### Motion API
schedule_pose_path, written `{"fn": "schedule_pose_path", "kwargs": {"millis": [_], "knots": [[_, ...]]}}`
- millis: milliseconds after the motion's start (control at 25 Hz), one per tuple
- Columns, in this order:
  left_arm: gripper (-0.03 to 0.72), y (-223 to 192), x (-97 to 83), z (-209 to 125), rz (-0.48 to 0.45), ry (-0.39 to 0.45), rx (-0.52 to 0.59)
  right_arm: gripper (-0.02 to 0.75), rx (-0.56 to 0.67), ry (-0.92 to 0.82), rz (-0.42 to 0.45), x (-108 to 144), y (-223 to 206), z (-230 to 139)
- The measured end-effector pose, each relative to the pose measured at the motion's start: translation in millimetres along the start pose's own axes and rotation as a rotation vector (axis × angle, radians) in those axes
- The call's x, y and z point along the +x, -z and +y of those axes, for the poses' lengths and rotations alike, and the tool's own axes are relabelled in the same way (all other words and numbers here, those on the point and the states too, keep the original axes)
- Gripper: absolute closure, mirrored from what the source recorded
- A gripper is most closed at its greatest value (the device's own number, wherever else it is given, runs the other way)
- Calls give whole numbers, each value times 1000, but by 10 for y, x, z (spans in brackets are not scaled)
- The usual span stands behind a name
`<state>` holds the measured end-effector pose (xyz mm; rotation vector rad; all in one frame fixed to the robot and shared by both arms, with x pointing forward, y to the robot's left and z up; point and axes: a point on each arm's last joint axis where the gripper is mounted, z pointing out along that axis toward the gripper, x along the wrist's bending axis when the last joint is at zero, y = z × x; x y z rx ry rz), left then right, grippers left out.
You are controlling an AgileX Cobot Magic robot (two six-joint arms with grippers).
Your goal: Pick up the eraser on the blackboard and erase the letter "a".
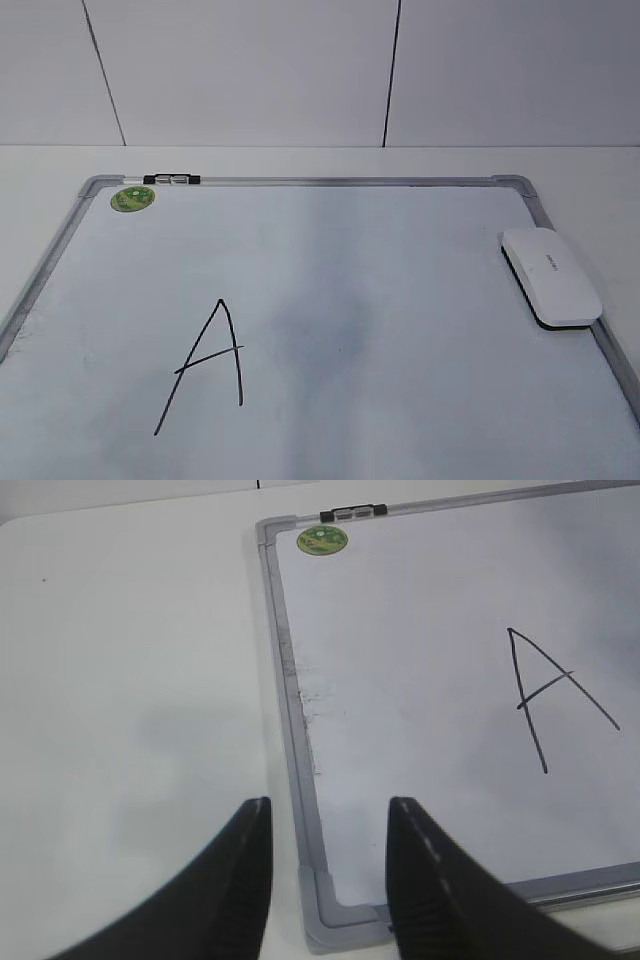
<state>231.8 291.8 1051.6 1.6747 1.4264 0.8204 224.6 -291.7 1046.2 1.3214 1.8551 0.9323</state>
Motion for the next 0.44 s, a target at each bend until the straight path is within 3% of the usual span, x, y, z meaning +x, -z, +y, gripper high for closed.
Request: {"fn": "schedule_pose_path", "kwargs": {"millis": [440], "knots": [[426,0,-4,0,-4,0,0,148,0,0,0,0,0,0]]}}
